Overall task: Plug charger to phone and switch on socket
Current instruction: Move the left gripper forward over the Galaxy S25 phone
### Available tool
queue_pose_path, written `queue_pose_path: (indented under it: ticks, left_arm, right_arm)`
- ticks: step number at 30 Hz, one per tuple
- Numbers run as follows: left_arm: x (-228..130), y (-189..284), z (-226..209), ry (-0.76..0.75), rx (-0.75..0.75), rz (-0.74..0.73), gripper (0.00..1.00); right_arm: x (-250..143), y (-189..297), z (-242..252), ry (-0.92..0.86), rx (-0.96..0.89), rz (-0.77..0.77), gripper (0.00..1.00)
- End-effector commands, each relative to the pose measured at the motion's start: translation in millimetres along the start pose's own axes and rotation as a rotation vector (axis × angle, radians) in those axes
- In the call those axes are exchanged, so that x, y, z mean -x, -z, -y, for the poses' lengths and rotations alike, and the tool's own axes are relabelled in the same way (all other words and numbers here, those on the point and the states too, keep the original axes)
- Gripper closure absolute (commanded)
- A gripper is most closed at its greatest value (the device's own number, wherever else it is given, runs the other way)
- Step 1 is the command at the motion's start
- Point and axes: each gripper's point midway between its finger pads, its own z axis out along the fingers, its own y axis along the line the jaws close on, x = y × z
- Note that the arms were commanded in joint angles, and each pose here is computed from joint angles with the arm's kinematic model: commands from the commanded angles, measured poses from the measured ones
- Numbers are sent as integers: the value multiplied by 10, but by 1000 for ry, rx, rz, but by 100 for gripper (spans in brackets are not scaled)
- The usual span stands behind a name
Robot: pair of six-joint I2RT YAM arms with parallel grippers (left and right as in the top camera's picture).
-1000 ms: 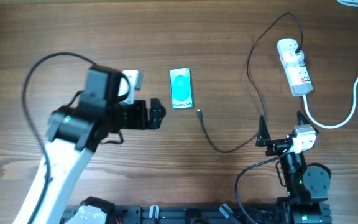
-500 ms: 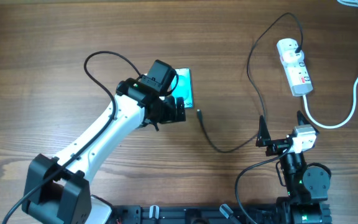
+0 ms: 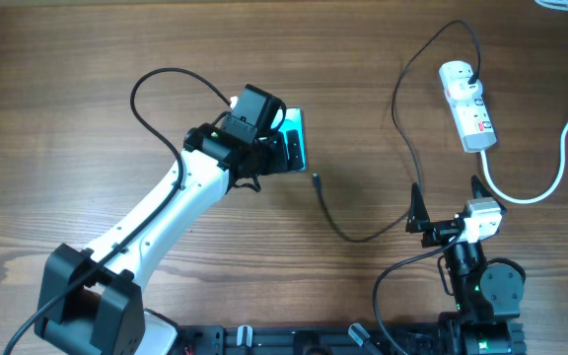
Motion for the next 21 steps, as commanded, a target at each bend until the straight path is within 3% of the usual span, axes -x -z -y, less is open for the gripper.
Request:
queue_pose_path:
  ticks: [1,11,21]
  left_arm:
    - [136,0,-146,19,82,63,0]
    - [366,6,-37,20,44,161,0]
    - [182,-377,-200,19,122,55,0]
  right_arm:
    - [6,1,-1,12,-2,4,0]
    - [6,1,-1,13,-2,4,0]
    - [8,1,-1,12,-2,5,0]
